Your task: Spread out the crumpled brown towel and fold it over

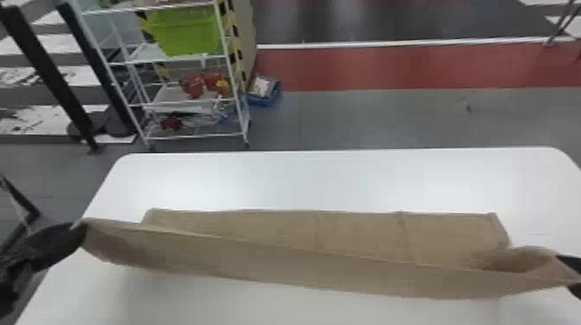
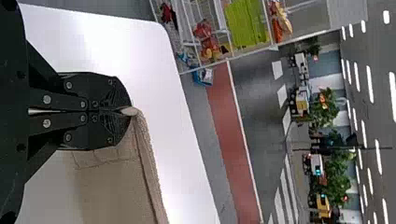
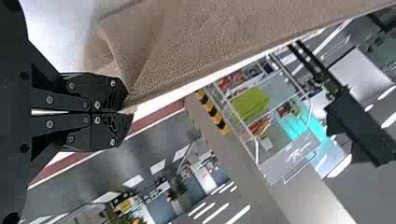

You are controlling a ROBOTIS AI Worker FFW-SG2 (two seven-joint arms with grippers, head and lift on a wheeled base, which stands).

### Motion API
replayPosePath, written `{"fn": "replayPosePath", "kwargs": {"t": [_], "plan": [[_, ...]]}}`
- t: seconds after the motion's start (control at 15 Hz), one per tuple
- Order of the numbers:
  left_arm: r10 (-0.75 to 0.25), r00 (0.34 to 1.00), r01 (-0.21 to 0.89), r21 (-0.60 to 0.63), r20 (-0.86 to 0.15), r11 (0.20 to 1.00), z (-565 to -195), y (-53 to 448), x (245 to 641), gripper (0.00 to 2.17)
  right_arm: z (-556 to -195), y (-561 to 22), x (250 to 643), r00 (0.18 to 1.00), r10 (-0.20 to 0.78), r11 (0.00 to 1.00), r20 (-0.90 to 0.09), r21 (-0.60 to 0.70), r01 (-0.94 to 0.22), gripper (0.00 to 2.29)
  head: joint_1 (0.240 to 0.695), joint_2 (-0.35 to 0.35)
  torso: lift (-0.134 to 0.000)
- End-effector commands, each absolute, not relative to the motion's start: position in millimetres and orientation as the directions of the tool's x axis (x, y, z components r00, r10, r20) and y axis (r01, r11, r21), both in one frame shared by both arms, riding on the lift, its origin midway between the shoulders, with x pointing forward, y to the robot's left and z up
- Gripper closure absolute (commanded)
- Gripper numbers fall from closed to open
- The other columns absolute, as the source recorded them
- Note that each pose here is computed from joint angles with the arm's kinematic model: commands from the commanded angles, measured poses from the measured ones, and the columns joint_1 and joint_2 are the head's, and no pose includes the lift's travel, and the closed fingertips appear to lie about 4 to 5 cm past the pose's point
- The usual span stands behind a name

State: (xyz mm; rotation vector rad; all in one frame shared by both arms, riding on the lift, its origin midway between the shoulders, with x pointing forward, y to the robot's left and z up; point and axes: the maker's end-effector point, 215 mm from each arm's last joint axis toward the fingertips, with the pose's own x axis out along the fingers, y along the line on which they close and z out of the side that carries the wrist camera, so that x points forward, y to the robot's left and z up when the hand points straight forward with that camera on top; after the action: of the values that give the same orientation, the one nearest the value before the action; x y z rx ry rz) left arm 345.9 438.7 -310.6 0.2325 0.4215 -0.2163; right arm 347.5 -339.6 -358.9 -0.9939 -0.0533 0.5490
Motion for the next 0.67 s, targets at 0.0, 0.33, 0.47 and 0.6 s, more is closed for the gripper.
{"fn": "replayPosePath", "kwargs": {"t": [0.0,0.33,0.47,0.6], "plan": [[-0.198,0.893,0.318,0.256,-0.403,0.913,-325,449,330,1.7,-387,-330,321,0.824,0.508,0.378,-0.252,-0.794,-0.476,2.09,0.695,0.162,-0.122],[-0.317,0.849,0.479,0.363,-0.423,0.799,-343,440,304,1.69,-408,-316,309,0.79,0.539,0.338,-0.292,-0.784,-0.521,2.09,0.695,0.22,-0.122],[-0.343,0.82,0.552,0.475,-0.459,0.685,-346,434,292,1.66,-413,-317,299,0.775,0.547,0.31,-0.315,-0.784,-0.537,2.09,0.695,0.228,-0.122],[-0.339,0.802,0.581,0.514,-0.492,0.631,-352,442,279,1.52,-413,-321,295,0.771,0.549,0.297,-0.322,-0.787,-0.541,2.09,0.695,0.23,-0.122]]}}
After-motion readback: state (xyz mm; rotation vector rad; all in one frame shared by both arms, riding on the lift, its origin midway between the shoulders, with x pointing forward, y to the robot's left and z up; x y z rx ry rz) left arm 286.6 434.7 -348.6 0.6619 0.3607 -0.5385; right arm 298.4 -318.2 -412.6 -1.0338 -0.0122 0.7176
